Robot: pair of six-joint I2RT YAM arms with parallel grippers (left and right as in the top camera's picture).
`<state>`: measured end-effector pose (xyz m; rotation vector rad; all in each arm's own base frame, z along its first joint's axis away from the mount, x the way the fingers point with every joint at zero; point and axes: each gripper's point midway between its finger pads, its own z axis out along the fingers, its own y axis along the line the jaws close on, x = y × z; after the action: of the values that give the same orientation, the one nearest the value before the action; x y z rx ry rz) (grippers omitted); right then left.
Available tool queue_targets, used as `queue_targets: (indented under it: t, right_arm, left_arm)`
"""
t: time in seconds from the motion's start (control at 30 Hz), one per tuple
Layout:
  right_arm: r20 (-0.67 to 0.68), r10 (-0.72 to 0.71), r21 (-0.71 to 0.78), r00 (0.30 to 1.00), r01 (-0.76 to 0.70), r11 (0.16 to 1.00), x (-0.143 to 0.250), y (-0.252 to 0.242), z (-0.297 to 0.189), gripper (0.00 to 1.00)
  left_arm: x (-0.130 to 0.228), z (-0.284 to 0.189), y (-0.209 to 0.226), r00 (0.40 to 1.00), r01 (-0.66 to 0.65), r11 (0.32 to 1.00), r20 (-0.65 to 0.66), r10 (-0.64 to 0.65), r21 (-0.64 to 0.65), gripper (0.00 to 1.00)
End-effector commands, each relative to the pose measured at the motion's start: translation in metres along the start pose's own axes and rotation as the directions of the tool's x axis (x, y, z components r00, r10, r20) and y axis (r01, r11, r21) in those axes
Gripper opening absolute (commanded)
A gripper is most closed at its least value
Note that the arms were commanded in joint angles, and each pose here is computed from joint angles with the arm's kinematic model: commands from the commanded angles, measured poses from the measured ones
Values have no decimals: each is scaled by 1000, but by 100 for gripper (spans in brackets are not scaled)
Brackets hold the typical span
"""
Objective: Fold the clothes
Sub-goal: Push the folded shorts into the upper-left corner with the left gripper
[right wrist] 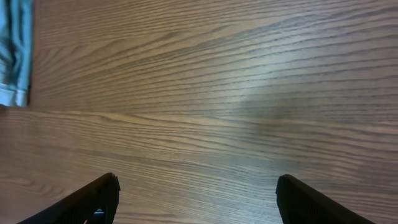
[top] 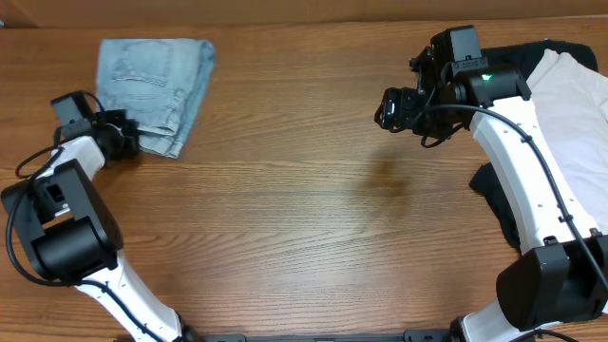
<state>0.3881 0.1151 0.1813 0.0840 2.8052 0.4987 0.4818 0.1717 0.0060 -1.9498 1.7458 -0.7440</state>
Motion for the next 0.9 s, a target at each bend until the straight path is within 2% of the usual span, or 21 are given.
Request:
queue_targets:
  t: [0.0,0.2,0.47,0.7,0.87]
  right_arm:
    - [1,-7,14,1000,7,1000,-1,-1,0,85]
    - [-10,-3,24,1000,3,1000,2,-3,0,85]
    - [-9,-3,24,1000,3,1000,2,-3,0,85]
    - [-4,-4,22,1000,4,1000,0,-3,0,85]
    - [-2,-4,22,1000,4,1000,0,-3,0,85]
  left_arm:
    - [-57,12,55,969,168,982,200,-148,-87,4]
    - [-84,4,53,964,119,991,245,-100,-65,4]
    - [-121,-10,50,930,-168,979,310,197,-117,4]
    - [-137,-15,42,799,-424,874,358,484,-237,4]
    - [-129,-12,20,741,-509,833,382,552,-217,4]
